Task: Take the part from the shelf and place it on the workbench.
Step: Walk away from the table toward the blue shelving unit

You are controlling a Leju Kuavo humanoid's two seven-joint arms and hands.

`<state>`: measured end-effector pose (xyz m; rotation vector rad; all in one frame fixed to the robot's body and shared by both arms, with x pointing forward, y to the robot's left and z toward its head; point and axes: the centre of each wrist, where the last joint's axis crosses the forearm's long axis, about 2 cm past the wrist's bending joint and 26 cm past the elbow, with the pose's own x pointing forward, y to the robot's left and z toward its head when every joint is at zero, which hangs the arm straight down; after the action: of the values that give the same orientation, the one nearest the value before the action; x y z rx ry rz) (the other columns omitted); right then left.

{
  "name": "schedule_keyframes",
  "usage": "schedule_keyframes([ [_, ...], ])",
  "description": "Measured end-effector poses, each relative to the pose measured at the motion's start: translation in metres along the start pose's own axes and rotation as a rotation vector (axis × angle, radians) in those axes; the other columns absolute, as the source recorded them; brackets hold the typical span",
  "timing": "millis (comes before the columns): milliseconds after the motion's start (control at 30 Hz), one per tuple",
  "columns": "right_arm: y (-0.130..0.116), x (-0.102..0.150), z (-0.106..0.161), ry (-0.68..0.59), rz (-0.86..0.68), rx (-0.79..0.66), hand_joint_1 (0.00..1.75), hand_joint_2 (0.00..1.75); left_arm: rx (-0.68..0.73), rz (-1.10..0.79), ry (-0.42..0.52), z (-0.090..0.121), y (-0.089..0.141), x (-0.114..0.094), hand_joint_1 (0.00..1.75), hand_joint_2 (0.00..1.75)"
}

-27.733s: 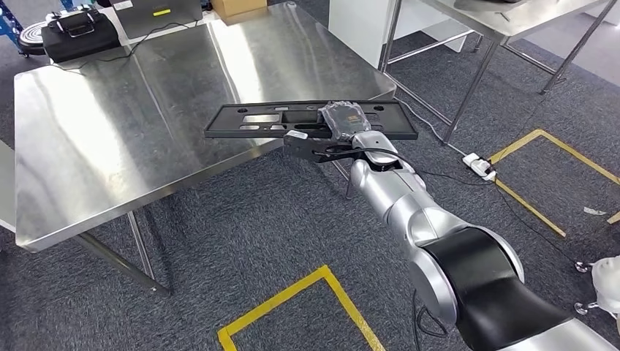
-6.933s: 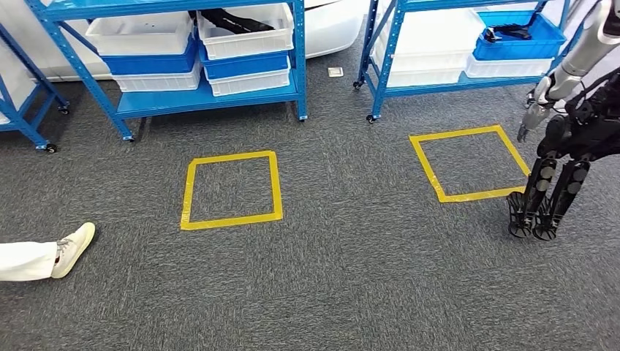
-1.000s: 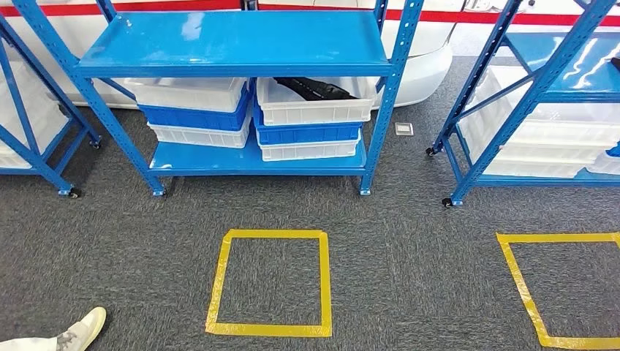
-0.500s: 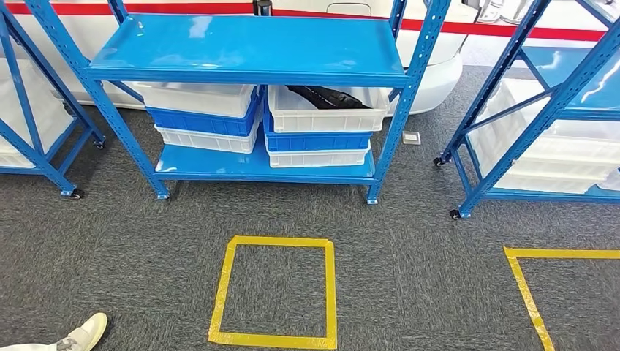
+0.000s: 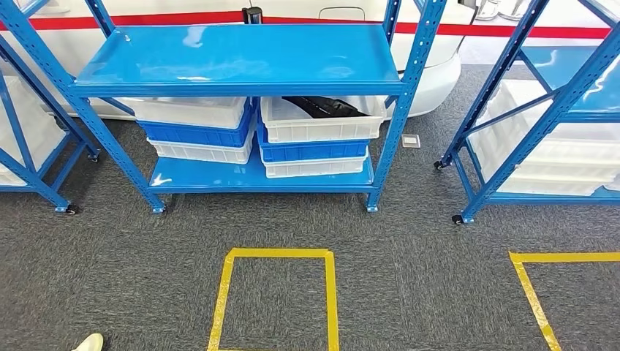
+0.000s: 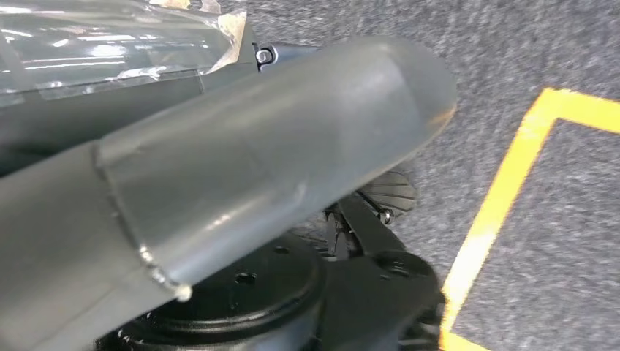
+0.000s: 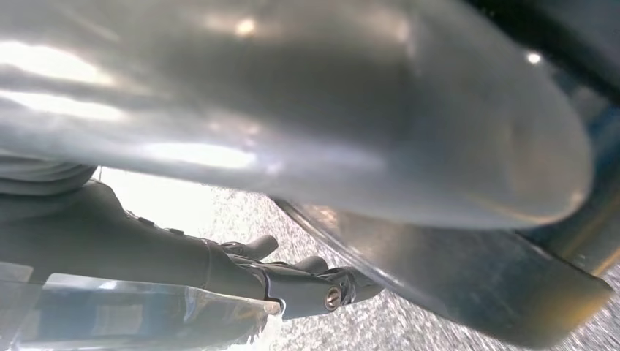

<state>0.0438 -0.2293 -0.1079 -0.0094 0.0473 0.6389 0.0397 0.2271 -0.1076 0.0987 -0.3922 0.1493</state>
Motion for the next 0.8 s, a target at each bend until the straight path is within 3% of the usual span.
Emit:
schedule_keyframes([
  [800,-0.0061,-0.0006,-0.0002,-0.011,0.029,-0.018,0.0,0.0,0.027,0.047,0.0,0.0006,-0.0041,0.0012,0.0,0.0],
])
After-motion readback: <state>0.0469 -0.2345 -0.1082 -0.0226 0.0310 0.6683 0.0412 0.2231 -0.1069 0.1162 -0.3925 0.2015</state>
